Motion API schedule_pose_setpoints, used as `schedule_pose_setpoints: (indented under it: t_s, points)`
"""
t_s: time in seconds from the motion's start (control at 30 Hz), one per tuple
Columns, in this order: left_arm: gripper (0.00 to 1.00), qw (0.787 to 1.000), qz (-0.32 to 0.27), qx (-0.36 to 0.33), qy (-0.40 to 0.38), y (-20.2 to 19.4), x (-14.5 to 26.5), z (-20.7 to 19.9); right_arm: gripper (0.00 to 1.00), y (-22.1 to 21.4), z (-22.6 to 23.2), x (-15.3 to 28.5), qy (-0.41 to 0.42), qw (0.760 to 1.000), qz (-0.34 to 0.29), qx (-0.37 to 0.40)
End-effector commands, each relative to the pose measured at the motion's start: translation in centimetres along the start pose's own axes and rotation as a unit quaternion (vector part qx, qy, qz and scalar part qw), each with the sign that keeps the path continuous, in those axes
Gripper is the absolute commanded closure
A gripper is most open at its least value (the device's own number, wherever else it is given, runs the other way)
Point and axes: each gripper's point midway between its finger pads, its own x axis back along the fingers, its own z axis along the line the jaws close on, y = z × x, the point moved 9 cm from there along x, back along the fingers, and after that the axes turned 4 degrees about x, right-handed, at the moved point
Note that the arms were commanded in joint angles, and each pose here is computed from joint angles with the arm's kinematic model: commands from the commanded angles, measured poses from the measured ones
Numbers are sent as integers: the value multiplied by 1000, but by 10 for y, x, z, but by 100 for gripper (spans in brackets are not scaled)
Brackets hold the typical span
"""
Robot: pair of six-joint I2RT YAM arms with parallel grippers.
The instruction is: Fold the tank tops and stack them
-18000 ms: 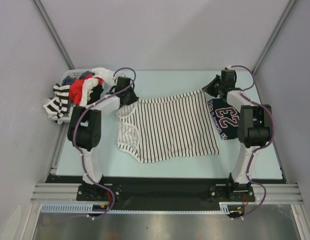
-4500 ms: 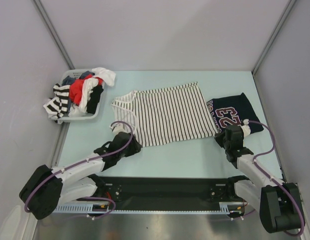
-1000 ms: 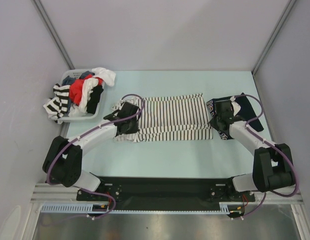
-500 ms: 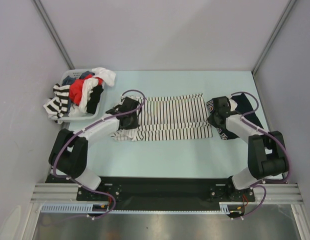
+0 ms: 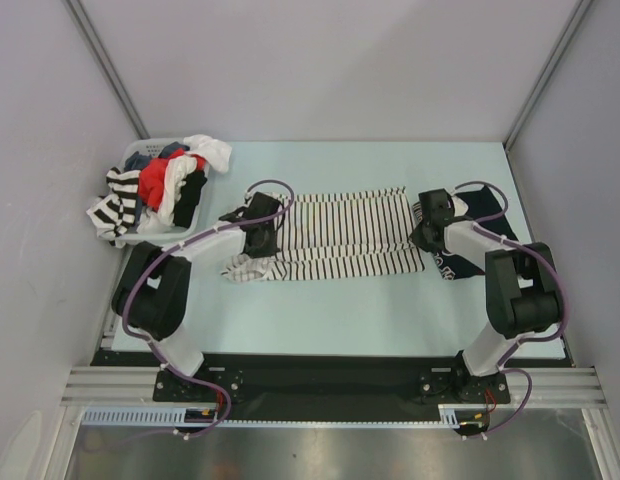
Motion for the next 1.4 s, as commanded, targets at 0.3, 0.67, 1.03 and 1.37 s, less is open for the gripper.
schedule_pose_setpoints:
  t_s: [0.3,0.67,1.03,1.37]
  points:
    - [45,999,-49,3,22,19,1,2,39,17,0,-4,-25,998,-47,-19]
    - [37,989,-144,6,-22,33,64,10,47,23,2,26,61,994,-88,-11]
    - [35,991,-129,5,-26,20,49,11,53,16,12,2,70,997,-40,-11]
    - [36,994,-112,-5,-18,21,33,5,96,11,11,-9,57,998,-30,-22]
